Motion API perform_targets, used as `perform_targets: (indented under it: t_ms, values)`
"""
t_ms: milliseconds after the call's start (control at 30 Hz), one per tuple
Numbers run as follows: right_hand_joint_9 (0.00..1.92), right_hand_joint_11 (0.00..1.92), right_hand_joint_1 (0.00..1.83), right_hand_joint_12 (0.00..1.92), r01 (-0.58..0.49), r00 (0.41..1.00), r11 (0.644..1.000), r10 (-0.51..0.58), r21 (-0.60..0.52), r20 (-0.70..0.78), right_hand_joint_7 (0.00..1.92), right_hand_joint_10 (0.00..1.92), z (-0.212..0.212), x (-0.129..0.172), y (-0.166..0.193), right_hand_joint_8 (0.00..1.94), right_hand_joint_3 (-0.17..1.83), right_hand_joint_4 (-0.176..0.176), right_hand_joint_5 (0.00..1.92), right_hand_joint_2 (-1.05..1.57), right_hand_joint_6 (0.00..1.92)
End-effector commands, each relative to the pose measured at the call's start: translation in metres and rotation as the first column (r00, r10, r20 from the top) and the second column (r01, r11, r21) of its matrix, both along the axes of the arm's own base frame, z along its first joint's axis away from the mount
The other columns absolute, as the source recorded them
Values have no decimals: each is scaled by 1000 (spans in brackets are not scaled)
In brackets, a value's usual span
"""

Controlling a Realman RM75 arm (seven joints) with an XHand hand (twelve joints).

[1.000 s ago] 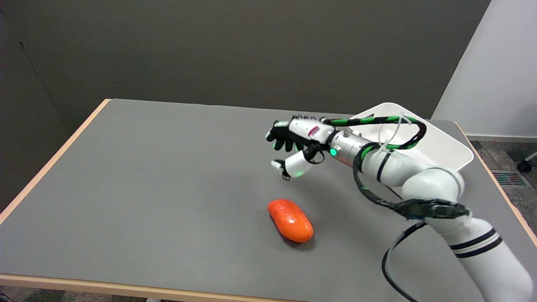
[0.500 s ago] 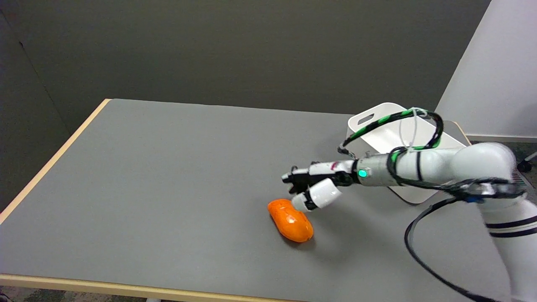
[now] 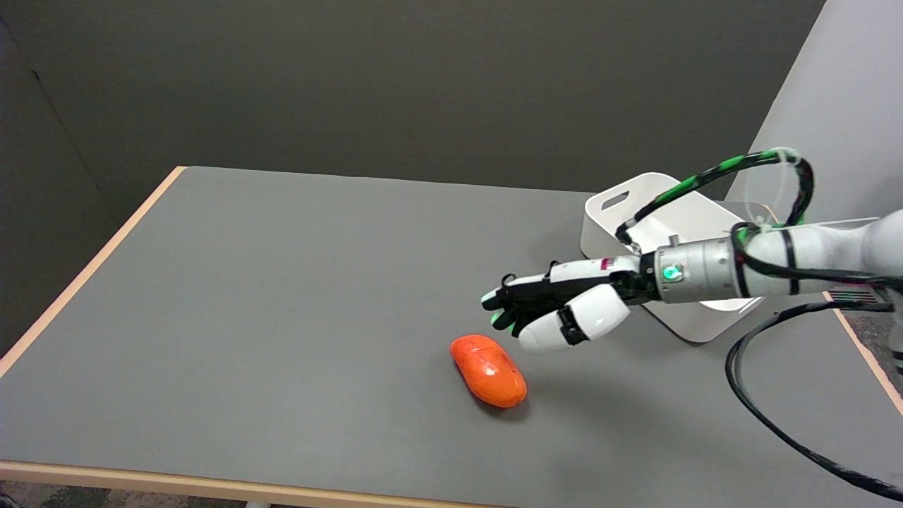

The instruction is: Pick up mango.

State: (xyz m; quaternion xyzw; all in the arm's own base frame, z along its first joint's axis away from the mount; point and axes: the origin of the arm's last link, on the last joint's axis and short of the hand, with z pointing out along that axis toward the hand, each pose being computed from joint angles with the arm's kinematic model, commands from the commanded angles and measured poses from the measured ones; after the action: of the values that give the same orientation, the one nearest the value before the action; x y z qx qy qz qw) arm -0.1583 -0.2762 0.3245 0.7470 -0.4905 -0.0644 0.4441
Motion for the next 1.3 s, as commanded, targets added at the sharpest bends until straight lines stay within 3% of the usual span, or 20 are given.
perform_targets:
  t_ms: [33, 167, 233, 300, 400, 533, 633, 733, 800, 900, 1067, 1167, 1300]
  values:
    - [143, 416, 358, 1667, -95, 974, 995, 90, 15, 210, 173, 928, 1, 27, 16, 449, 765, -176, -1, 762, 267]
    - [118, 399, 348, 1661, -191, 953, 976, 158, 107, 259, 152, 904, -21, 23, 14, 440, 766, -176, -1, 757, 245]
    - [112, 258, 369, 1555, -242, 935, 955, 182, 171, 304, 115, 845, -32, 22, 16, 448, 844, -176, -1, 722, 214]
    - [26, 58, 341, 1263, -249, 919, 943, 159, 220, 361, 59, 715, -42, 17, 17, 374, 904, -176, 0, 692, 146]
    - [4, 1, 391, 1133, -236, 903, 942, 121, 240, 413, 29, 628, -46, 8, 9, 331, 938, -176, 2, 704, 122]
    - [0, -1, 442, 1108, -258, 907, 928, 137, 270, 398, 31, 602, -47, 6, -1, 326, 942, -175, -1, 702, 120]
    - [-1, -1, 459, 1115, -234, 948, 931, 155, 279, 278, 44, 609, -50, -1, -3, 337, 931, -170, -1, 699, 127]
    - [-1, -1, 441, 1129, -146, 989, 967, 146, 208, 18, 46, 614, -45, -22, -7, 335, 930, -170, -1, 706, 126]
    - [13, 98, 347, 1273, -100, 980, 982, 125, 161, -156, 60, 710, -37, -38, -9, 369, 907, -176, 24, 674, 121]
    - [13, 121, 293, 1299, -6, 956, 998, 24, 63, -292, 61, 724, -22, -57, -11, 382, 902, -176, 25, 669, 127]
    - [14, 152, 218, 1337, 52, 845, 989, -117, -139, -521, 48, 738, 0, -81, -20, 410, 905, -176, -1, 682, 147]
    - [20, 165, 197, 1369, 78, 824, 984, -154, -160, -546, 44, 744, 1, -83, -21, 410, 908, -176, -1, 693, 82]
    - [34, 202, 191, 1371, 85, 847, 972, -187, -220, -498, 16, 749, -2, -77, -24, 394, 887, -176, -1, 687, 60]
